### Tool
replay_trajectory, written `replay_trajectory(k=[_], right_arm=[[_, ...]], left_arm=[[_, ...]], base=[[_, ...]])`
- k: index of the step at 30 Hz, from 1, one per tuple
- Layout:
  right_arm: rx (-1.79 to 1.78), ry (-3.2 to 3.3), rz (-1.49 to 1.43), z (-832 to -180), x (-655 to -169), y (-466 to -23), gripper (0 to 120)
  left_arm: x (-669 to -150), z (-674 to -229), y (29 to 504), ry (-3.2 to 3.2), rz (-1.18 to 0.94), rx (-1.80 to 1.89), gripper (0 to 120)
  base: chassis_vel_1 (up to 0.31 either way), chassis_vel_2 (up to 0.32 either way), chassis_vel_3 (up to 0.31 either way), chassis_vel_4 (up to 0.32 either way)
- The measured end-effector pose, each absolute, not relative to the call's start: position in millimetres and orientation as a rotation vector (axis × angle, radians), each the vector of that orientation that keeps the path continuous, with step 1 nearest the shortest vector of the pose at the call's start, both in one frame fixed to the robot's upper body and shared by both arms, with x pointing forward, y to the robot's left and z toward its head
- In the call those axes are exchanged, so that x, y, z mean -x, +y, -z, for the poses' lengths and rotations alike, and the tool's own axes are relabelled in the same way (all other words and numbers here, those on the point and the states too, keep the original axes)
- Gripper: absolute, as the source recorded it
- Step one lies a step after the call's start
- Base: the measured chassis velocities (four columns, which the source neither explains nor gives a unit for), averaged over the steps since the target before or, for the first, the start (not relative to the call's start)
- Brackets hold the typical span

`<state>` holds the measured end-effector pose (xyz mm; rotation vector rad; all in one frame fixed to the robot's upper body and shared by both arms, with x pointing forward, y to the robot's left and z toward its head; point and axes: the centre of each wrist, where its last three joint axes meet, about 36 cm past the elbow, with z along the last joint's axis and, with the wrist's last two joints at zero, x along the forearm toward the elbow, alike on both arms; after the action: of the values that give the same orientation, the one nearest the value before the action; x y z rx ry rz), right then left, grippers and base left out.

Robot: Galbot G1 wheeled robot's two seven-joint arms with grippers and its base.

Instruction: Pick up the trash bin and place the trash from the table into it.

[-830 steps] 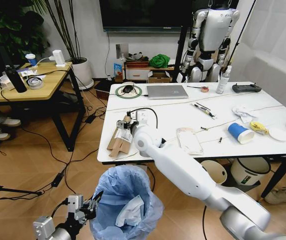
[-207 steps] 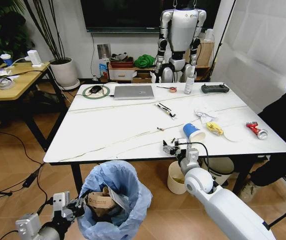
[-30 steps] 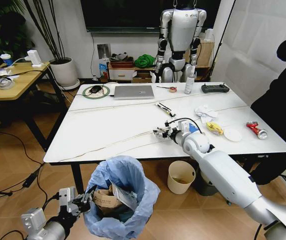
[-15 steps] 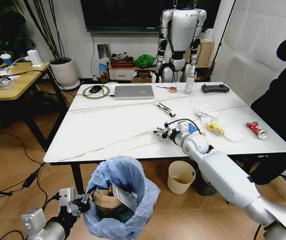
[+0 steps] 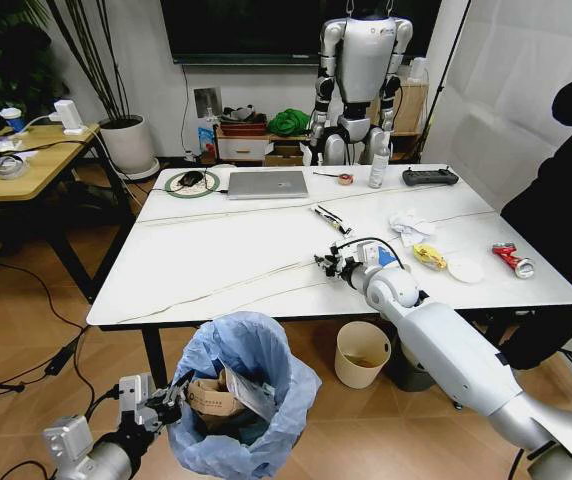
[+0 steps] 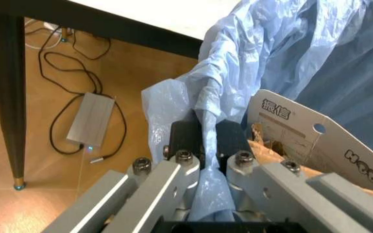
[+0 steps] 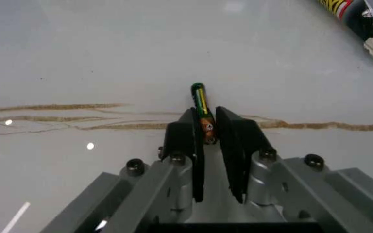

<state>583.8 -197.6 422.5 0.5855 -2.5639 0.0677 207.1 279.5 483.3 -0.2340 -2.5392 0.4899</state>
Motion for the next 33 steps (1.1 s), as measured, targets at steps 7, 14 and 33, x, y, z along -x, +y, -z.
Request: replay_trajectory(k=[7, 14, 33], right_arm=[[-0.585, -2.56, -0.068, -421, -582, -198, 0], [-0.624, -2.595, 0.004, -435, -579, -203, 0], [-1.409, -2.596, 0.208, -552, -483, -197, 0]], left_arm=[[-207, -482, 279, -2.538, -0.489, 0.237, 0], [-207, -483, 277, -2.535, -0.493, 0.248, 0], [-209, -483, 278, -2.533, -0.487, 0.262, 0]], base=[[0.0, 0.0, 0.0, 0.0], [0.0, 0.0, 0.0, 0.0], [0.0, 0.0, 0.0, 0.0]])
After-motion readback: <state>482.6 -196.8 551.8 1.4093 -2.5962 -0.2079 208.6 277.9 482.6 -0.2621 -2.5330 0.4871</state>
